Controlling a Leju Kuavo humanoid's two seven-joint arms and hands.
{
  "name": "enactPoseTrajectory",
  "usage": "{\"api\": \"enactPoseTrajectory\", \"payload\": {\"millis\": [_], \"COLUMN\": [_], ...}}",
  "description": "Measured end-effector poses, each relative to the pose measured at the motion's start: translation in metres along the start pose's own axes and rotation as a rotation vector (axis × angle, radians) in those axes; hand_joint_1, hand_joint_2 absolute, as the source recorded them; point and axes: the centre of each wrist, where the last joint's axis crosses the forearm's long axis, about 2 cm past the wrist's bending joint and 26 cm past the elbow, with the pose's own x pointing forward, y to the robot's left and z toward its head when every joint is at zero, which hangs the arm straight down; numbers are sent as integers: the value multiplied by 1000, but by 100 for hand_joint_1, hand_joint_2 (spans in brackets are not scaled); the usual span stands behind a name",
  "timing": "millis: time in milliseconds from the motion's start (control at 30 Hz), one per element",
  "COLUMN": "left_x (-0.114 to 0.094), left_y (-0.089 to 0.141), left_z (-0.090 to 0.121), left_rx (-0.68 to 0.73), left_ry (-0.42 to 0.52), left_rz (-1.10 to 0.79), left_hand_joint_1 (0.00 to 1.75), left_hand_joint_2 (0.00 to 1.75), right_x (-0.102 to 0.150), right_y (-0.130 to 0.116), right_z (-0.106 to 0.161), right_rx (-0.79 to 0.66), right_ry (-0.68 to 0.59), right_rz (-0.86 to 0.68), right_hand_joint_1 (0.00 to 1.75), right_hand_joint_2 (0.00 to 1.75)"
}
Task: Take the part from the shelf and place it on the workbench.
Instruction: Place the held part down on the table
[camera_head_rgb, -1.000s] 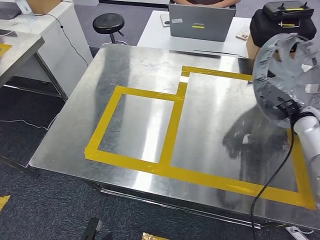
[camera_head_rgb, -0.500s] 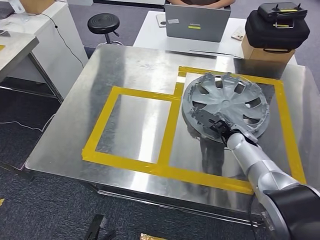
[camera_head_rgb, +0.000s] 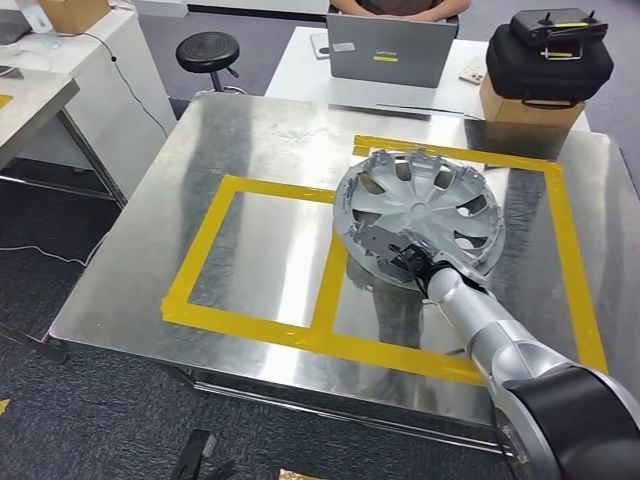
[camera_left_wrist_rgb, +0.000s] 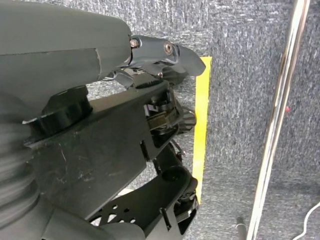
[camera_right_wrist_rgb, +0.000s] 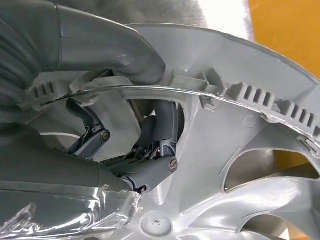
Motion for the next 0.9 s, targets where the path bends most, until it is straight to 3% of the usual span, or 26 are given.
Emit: {"api": "enactPoseTrajectory", "payload": {"millis": [100, 233, 900], "left_x": [0, -2, -1], "left_y": [0, 0, -2], "left_z": [0, 1, 0], "left_rx": [-2, -4, -29], "left_ry": [0, 20, 24], "left_rz": [6, 11, 50], "left_hand_joint_1": [0, 0, 0], "left_hand_joint_2": [175, 175, 175], "right_x": [6, 6, 14], "right_y": [1, 2, -7], "right_z": [-2, -2, -4], "right_rx": [15, 36, 17], "right_ry": [-7, 15, 44], "right_rz": [10, 32, 63], "right_hand_joint_1": [175, 0, 0], "right_hand_joint_2": [175, 0, 0]}}
